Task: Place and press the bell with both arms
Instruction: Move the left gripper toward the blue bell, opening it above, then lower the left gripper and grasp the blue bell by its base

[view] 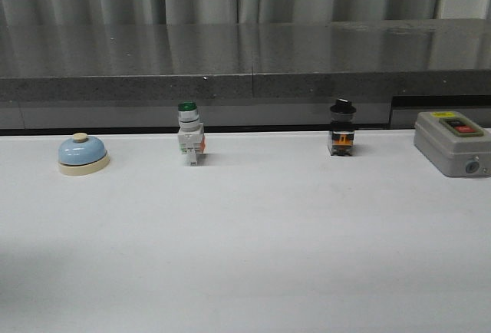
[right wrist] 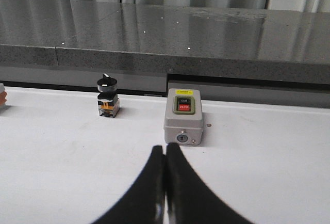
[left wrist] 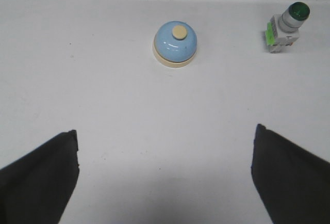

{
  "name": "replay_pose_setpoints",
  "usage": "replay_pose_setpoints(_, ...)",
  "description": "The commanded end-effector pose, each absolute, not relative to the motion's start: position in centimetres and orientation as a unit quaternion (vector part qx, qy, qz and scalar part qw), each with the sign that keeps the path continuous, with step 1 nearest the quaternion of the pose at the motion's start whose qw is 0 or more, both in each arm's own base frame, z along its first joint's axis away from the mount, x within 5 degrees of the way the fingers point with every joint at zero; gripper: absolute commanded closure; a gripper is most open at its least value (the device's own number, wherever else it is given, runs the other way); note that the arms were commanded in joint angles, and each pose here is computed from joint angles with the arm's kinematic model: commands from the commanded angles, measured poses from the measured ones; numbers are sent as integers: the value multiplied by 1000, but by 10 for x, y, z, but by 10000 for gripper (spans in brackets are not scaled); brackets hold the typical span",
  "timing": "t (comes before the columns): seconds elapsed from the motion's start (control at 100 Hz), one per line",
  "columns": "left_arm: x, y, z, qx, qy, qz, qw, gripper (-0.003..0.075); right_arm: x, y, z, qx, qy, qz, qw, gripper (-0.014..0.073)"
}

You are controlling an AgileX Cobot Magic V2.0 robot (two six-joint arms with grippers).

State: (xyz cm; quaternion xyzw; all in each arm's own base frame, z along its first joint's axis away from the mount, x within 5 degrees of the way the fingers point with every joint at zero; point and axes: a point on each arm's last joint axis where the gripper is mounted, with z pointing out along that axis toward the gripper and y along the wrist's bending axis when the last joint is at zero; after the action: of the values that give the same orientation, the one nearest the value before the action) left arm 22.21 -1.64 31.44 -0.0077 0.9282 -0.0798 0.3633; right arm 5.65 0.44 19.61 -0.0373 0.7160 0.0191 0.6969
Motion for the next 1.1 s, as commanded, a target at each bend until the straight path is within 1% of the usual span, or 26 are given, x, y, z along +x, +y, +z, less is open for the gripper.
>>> replay_pose_setpoints(0.0, 229, -17, 330, -23, 905, -96, 413, 84, 54, 4, 209, -37, 676, 16, 736, 655)
replay_pose_setpoints(0.14, 246, -22, 324, -18, 913, -99, 396, 84, 54, 4, 209, -37, 676, 16, 736, 655)
replay_pose_setpoints(0.35, 290, -39, 311, 6, 925, -107, 365, 84, 54, 4, 209, -37, 676, 16, 736, 655)
replay_pose_setpoints(0.57, 344, -47, 281, 11, 940, -100, 325, 84, 54, 4, 209, -37, 676, 16, 736, 655)
replay_pose_setpoints(0.74, 378, -51, 262, 11, 946, -99, 310, 84, 54, 4, 209, -37, 676, 16, 736, 655)
replay_pose_setpoints(1.09, 420, -57, 234, 15, 950, -96, 297, 84, 54, 4, 209, -37, 676, 16, 736, 655)
